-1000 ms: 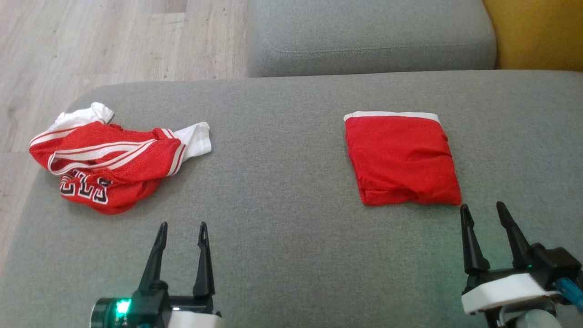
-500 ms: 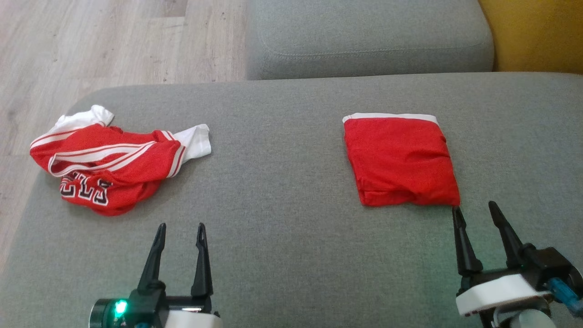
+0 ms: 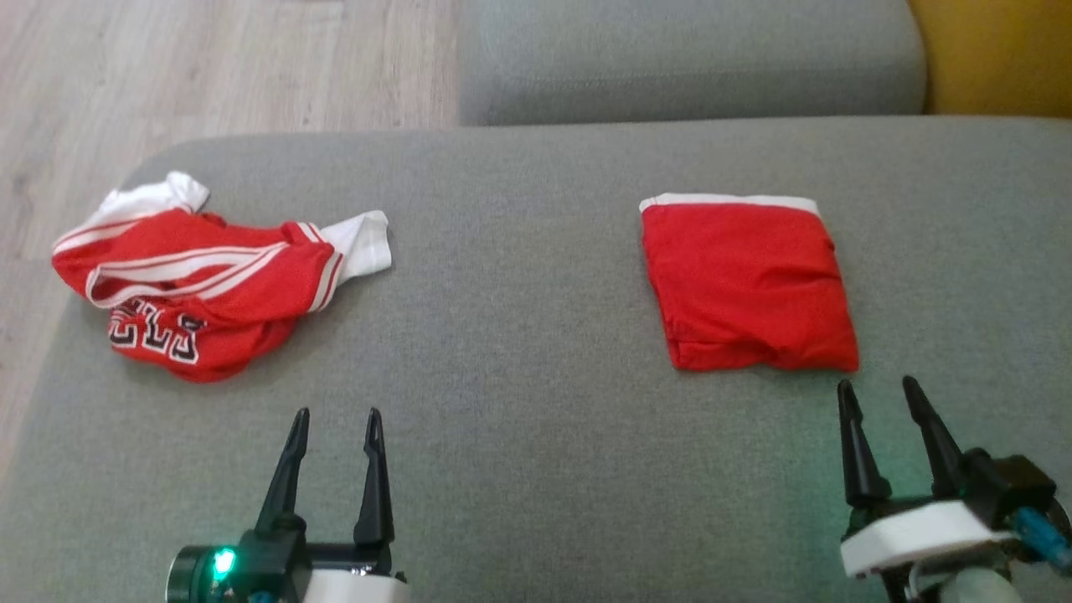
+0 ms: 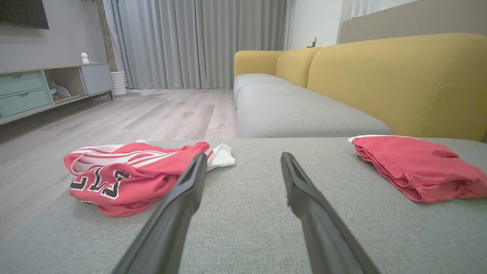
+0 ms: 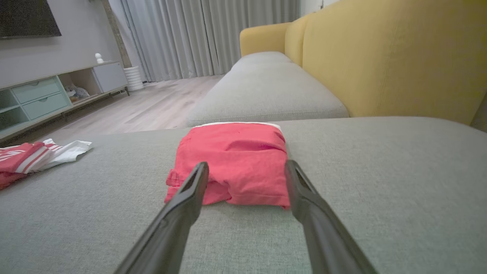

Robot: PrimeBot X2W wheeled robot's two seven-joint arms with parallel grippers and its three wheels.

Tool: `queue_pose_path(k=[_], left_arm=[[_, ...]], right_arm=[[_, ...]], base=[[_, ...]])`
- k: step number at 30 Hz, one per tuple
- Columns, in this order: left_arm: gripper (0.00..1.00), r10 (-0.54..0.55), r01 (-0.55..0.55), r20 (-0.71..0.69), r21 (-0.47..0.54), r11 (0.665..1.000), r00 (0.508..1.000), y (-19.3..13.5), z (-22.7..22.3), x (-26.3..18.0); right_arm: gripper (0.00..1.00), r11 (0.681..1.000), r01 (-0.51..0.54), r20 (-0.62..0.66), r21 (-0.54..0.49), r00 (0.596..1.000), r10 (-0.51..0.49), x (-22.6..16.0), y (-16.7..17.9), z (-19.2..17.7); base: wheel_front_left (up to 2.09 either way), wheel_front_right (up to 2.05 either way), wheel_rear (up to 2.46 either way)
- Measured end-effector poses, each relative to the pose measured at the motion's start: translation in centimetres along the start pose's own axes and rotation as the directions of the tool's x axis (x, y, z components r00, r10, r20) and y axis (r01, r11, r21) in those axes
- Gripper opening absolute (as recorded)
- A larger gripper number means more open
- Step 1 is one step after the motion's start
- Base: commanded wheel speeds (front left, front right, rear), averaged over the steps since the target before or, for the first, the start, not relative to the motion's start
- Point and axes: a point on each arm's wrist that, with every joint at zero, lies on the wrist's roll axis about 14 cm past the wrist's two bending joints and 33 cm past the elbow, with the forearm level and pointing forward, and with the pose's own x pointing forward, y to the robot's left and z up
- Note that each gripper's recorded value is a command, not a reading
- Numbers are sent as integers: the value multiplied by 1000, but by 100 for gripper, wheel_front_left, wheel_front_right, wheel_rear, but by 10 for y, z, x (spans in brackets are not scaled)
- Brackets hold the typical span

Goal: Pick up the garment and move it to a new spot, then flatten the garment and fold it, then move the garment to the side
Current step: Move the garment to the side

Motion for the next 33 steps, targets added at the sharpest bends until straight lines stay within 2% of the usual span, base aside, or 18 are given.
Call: queue_pose_path(k=[3,8,10,14,19,20,22,25,27,30,33], left_arm=[[100,-1,1,-16,-2,1000,1000,0,-5,6],[100,-21,21,-14,-5,1000,1000,-4,-5,33],[100,-30,30,-21,-5,1000,999,-6,-8,40],[100,-34,34,-46,-9,999,998,-8,-18,49],[100,-41,40,-59,-16,999,997,-10,-23,58],[100,-42,41,-62,-20,999,997,-10,-24,59],[100,-35,34,-67,-17,999,997,-9,-26,61],[100,-32,31,-74,-16,999,997,-10,-29,62],[100,-46,45,-79,-21,999,996,-14,-32,64],[100,-69,66,-89,-30,997,994,-22,-36,68],[100,-100,98,-95,-24,995,990,-31,-42,76]], right_arm=[[100,1000,10,-30,27,999,-9,15,-4,-9],[100,1000,21,-59,14,998,-20,71,-28,-7],[100,999,36,-116,8,993,-35,92,-42,-13],[100,998,65,-257,16,965,-59,118,-59,-35],[100,999,43,-413,33,910,-26,135,-53,-67],[82,998,34,-437,46,900,-11,137,-48,-73],[0,998,16,-457,67,889,16,137,-39,-81],[0,999,6,-463,48,886,17,137,-44,-82],[0,1000,16,-448,12,894,-9,137,-59,-75],[0,996,44,-455,-78,887,-75,129,-97,-71],[0,976,58,-474,-209,867,-153,119,-142,-66]], base=[[0,0,0],[0,0,0],[0,0,0],[0,0,0],[0,0,0],[0,0,0],[0,0,0],[0,0,0],[0,0,0],[0,0,0],[0,0,0]])
